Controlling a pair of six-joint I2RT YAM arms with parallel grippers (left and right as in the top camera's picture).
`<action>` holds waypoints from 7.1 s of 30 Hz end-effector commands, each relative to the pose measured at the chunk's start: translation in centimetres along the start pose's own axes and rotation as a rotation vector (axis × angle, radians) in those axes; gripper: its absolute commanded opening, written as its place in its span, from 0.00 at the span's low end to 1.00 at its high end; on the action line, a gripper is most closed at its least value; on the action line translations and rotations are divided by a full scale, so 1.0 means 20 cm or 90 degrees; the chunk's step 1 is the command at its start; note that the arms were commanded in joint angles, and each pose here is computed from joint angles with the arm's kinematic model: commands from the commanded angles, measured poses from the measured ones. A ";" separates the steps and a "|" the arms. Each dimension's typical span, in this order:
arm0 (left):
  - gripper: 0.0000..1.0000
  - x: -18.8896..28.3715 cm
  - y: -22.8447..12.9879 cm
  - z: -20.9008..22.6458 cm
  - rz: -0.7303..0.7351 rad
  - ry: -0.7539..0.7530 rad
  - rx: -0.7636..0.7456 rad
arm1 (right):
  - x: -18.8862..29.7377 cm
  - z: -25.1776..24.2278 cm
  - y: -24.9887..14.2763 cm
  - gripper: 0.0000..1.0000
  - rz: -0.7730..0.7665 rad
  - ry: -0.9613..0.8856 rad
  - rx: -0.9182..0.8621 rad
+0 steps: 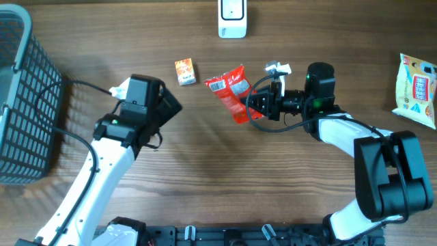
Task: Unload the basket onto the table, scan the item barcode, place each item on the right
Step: 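Lift the red bag with the right gripper up to the scanner, then carry the red bag to the right edge and release it, then retract the right gripper toward the table center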
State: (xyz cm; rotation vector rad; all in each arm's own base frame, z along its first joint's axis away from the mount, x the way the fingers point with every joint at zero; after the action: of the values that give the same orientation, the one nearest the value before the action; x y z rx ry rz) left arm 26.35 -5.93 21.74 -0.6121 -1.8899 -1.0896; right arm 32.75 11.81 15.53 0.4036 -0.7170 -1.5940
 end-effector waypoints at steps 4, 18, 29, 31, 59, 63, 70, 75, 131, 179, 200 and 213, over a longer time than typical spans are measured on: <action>1.00 -0.03 0.04 0.07 -0.020 0.058 0.008 | 0.03 0.00 0.10 0.04 -0.076 -0.117 -0.005; 1.00 -0.03 0.04 0.07 -0.020 0.058 0.008 | 0.16 0.28 0.34 0.04 -0.181 -0.881 0.253; 1.00 -0.03 0.04 0.07 -0.020 0.058 0.008 | -0.13 0.16 0.38 0.05 -0.065 -1.047 0.619; 1.00 -0.03 0.04 0.07 -0.020 0.058 0.008 | -0.17 0.13 0.41 0.05 -0.073 -1.062 0.701; 1.00 -0.03 0.04 0.07 -0.021 0.058 0.008 | -0.67 -0.43 0.72 0.04 0.038 -0.981 1.060; 1.00 -0.03 0.04 0.07 -0.020 0.058 0.008 | -0.66 -0.44 0.72 0.04 0.030 -0.999 1.044; 1.00 -0.03 0.04 0.07 -0.021 0.058 0.008 | -0.53 -0.48 0.77 0.04 0.080 -1.105 1.043; 1.00 -0.03 0.04 0.07 -0.021 0.058 0.008 | -0.10 -0.63 0.83 0.05 0.071 -1.348 0.781; 1.00 -0.03 0.04 0.07 -0.020 0.058 0.008 | 1.05 -0.69 0.53 1.00 0.177 -1.659 0.037; 1.00 -0.03 0.04 0.07 -0.021 0.058 0.008 | 0.20 0.20 0.24 0.93 0.102 -0.577 -0.523; 1.00 -0.03 0.04 0.07 -0.021 0.058 0.008 | -0.28 0.66 0.17 1.00 0.174 -0.454 -0.355; 1.00 -0.03 0.04 0.07 -0.021 0.058 0.008 | -0.25 0.63 0.18 1.00 0.140 -0.518 -0.354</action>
State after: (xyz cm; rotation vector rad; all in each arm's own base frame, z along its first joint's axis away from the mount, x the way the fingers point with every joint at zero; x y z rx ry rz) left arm 26.51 -4.57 21.43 -0.5358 -1.8512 -1.0898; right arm 28.29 19.78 26.08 -0.7285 -0.7811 -1.6044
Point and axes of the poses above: each gripper's point midway between its finger pads, its own x axis back along the fingers, its own z axis along the line the jaws close on, y = z × x, the point moved 10 cm from there along x, back along the fingers, and after that the axes turned 9 degrees about -x, right-handed, at the moved point
